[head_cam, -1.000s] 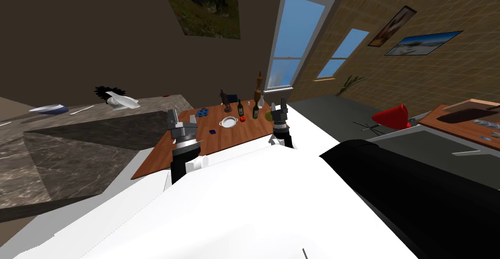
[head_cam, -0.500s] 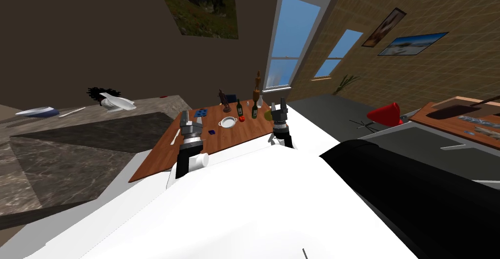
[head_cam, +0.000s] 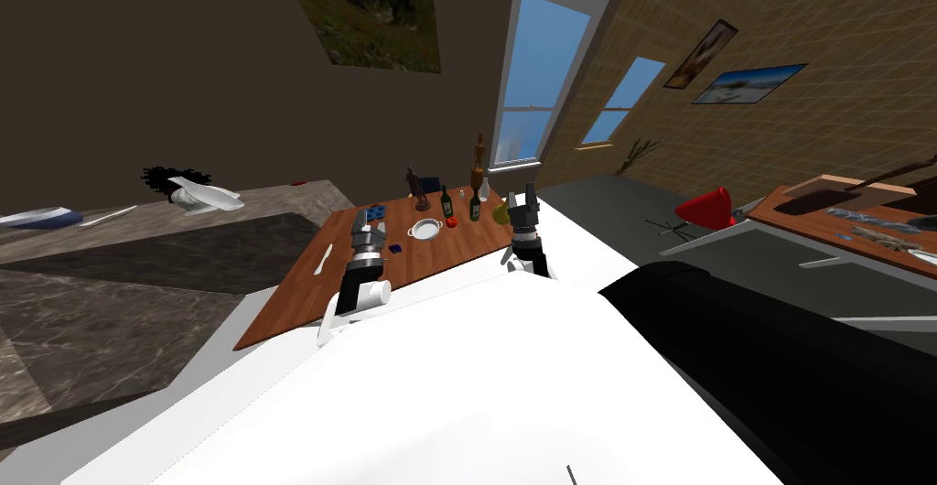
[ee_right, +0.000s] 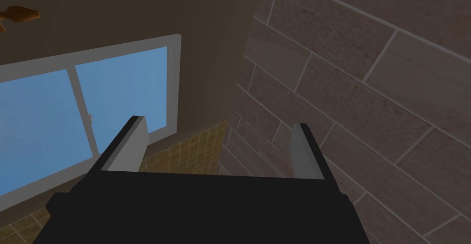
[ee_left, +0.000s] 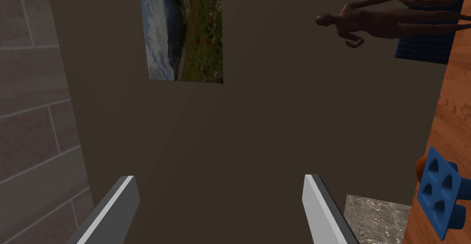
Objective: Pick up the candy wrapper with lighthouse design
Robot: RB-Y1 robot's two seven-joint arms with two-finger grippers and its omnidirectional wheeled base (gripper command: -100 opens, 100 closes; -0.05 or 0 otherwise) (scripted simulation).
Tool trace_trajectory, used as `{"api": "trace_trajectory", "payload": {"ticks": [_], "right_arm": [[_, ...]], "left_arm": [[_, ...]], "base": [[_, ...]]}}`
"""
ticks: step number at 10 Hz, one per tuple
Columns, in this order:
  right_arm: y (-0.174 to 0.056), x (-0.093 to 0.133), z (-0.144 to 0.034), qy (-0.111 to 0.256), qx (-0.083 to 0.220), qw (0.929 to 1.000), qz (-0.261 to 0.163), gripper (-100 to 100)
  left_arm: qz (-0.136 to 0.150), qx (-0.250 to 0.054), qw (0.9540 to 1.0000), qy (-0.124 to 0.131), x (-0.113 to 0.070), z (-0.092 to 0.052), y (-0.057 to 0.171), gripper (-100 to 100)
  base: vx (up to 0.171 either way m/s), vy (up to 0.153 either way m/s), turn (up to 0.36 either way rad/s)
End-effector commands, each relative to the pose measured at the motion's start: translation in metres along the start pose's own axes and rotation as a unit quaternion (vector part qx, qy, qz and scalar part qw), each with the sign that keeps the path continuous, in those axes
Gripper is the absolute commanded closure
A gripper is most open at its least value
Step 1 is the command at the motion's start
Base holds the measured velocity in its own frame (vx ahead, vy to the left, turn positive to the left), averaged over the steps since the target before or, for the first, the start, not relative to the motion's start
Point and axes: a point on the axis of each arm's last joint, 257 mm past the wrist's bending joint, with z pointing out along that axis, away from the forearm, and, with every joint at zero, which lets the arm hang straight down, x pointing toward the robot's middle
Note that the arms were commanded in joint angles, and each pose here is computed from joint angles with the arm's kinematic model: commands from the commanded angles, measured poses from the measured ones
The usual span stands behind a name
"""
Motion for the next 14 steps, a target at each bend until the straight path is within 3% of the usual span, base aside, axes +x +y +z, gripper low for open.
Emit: {"api": "trace_trajectory", "payload": {"ticks": [1, 6, 8, 10, 13, 14], "right_arm": [[0.000, 0.000, 0.000, 0.000, 0.000, 1.0000, 0.000, 0], [0.000, 0.000, 0.000, 0.000, 0.000, 1.0000, 0.000, 0], [0.000, 0.000, 0.000, 0.000, 0.000, 1.0000, 0.000, 0], [0.000, 0.000, 0.000, 0.000, 0.000, 1.0000, 0.000, 0], [0.000, 0.000, 0.000, 0.000, 0.000, 1.0000, 0.000, 0], [0.000, 0.000, 0.000, 0.000, 0.000, 1.0000, 0.000, 0]], "left_arm": [[-0.001, -0.029, 0.9996, 0.000, -0.002, 0.007, 0.022, -100], [-0.003, -0.100, 0.9950, -0.002, -0.012, 0.022, 0.076, -100], [-0.005, -0.137, 0.9905, -0.005, -0.019, 0.034, 0.103, -100], [-0.006, -0.169, 0.9855, -0.009, -0.024, 0.036, 0.125, -100], [-0.008, -0.204, 0.9789, -0.014, -0.030, 0.036, 0.150, -100], [-0.009, -0.218, 0.9757, -0.015, -0.032, 0.043, 0.156, -100]], "base": [[-0.010, 0.011, -0.051], [-0.012, 0.015, -0.069], [-0.016, 0.014, -0.080], [-0.014, 0.013, -0.050], [-0.013, 0.009, -0.053], [-0.013, 0.008, -0.078]]}}
